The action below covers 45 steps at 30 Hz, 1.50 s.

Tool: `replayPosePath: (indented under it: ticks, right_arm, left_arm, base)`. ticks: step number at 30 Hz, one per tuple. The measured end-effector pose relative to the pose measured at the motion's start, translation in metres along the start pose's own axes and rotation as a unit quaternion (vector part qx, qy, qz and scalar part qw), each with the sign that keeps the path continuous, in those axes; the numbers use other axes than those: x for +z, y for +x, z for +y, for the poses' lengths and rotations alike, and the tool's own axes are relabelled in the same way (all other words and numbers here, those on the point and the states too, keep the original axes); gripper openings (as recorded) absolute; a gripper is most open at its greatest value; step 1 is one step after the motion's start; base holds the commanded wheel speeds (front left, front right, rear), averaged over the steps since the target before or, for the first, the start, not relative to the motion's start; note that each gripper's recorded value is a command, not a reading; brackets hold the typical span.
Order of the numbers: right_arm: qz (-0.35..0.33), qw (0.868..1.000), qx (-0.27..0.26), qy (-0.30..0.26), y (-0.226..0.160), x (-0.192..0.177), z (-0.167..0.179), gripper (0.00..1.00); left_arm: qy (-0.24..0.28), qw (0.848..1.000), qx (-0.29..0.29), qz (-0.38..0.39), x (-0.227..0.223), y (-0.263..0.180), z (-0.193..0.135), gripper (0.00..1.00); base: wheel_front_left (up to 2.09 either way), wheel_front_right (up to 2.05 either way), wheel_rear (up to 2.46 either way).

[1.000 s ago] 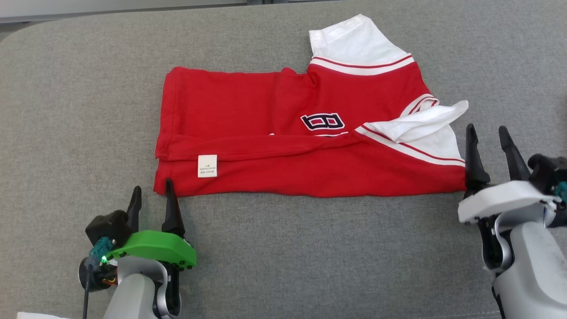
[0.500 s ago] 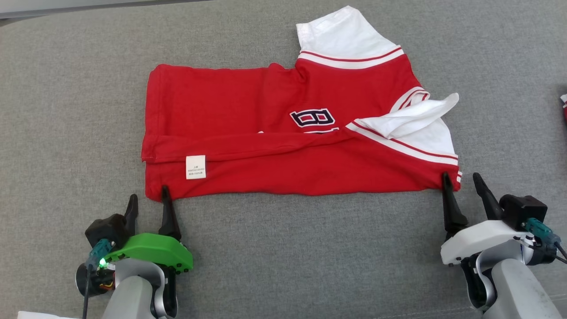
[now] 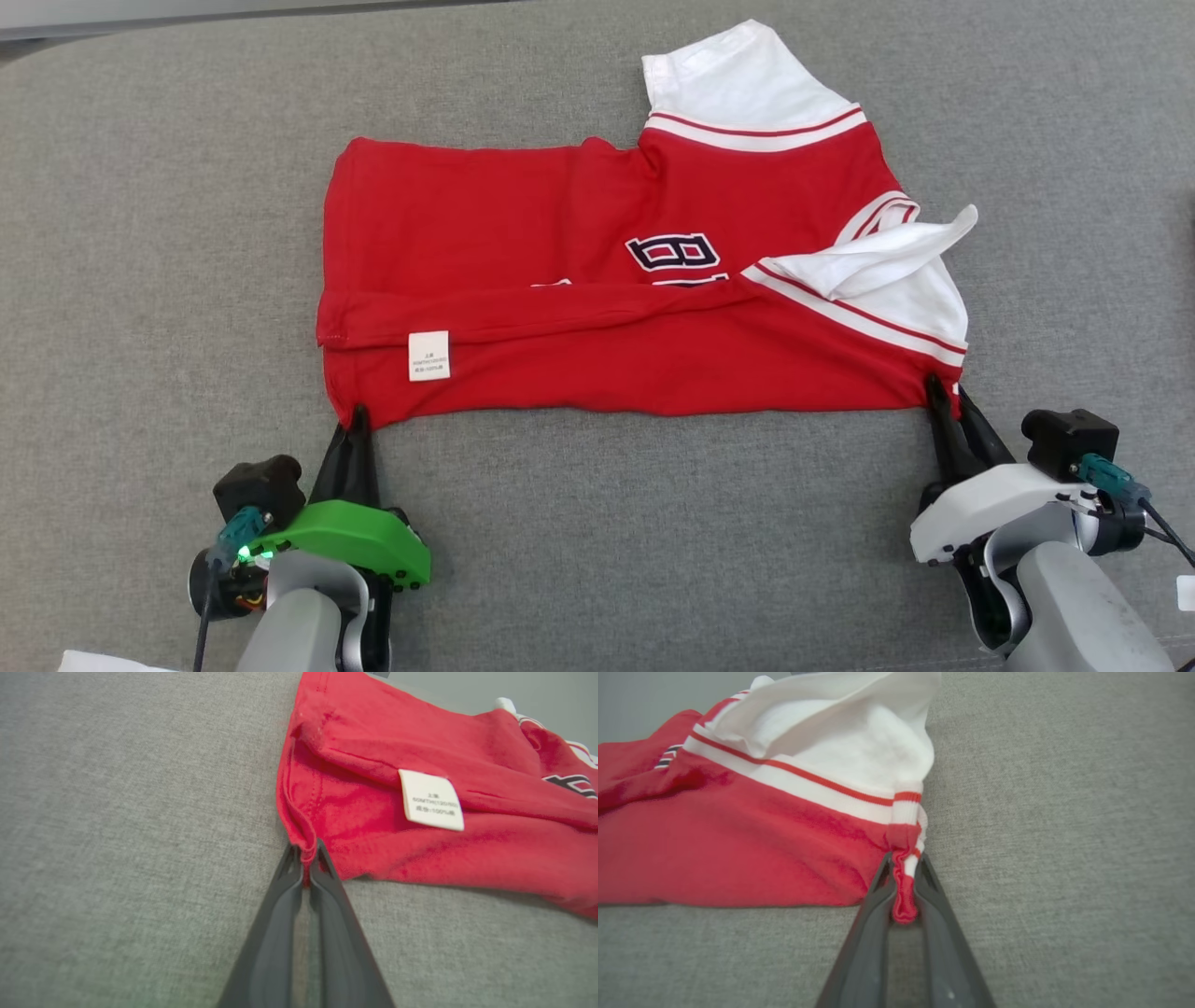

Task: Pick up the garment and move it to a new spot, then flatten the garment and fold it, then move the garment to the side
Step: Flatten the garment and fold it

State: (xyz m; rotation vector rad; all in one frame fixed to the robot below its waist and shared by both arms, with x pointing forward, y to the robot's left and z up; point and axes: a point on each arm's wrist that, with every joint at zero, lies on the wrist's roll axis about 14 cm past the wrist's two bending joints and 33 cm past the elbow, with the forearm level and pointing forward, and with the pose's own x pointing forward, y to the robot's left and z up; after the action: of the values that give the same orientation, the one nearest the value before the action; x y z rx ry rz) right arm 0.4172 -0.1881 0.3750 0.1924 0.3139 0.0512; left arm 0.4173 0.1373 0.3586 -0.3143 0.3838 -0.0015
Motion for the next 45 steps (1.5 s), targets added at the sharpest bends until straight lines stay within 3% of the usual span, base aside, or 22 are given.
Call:
replayPosePath:
  ticks: [13, 18, 24, 28, 29, 30, 31, 34, 38, 45]
  right_arm:
    - [-0.084, 0.996, 0.012, 0.033, -0.013, 0.067, 0.001, 0.00]
    - [-0.090, 0.995, 0.017, 0.040, -0.030, 0.078, -0.003, 0.00]
    - [-0.062, 0.996, 0.009, 0.060, -0.060, 0.051, -0.009, 0.00]
    - [-0.017, 0.997, -0.004, 0.080, -0.079, 0.012, -0.013, 0.00]
    - [-0.008, 0.996, -0.008, 0.085, -0.081, 0.004, -0.014, 0.00]
    - [0.001, 0.996, -0.009, 0.085, -0.082, -0.002, -0.013, 0.49]
    - [0.005, 0.996, -0.010, 0.085, -0.083, -0.005, -0.013, 1.00]
    - [0.007, 0.997, -0.016, 0.073, -0.081, -0.007, -0.018, 1.00]
    - [-0.028, 0.999, -0.017, 0.041, -0.062, 0.024, -0.024, 1.00]
    - [-0.087, 0.996, 0.033, -0.008, -0.010, 0.082, 0.011, 1.00]
  left_arm:
    - [0.000, 0.993, -0.024, -0.119, 0.074, -0.035, -0.008, 0.00]
    - [-0.003, 0.991, -0.024, -0.134, 0.078, -0.060, -0.007, 0.00]
    - [-0.016, 0.996, 0.001, -0.093, 0.037, -0.092, 0.006, 0.00]
    - [-0.024, 0.999, 0.027, -0.033, -0.011, -0.113, 0.020, 0.00]
    - [-0.026, 0.999, 0.033, -0.025, -0.017, -0.116, 0.022, 0.32]
    - [-0.026, 0.999, 0.035, -0.021, -0.020, -0.117, 0.024, 0.69]
    - [-0.028, 0.999, 0.037, -0.019, -0.021, -0.116, 0.024, 1.00]
    - [-0.028, 0.999, 0.042, -0.017, -0.021, -0.114, 0.026, 1.00]
    - [-0.009, 0.998, 0.040, -0.048, 0.003, -0.103, 0.022, 1.00]
    - [0.023, 0.995, 0.019, -0.098, 0.059, -0.049, 0.005, 1.00]
  base:
    - [0.00, 0.00, 0.00]
    - [0.00, 0.00, 0.00]
    - [0.00, 0.00, 0.00]
    - [0.00, 0.00, 0.00]
    - [0.00, 0.00, 0.00]
    - [0.00, 0.00, 0.00]
    - [0.00, 0.00, 0.00]
    - [0.00, 0.00, 0.00]
    - [0.00, 0.00, 0.00]
    - [0.00, 0.00, 0.00]
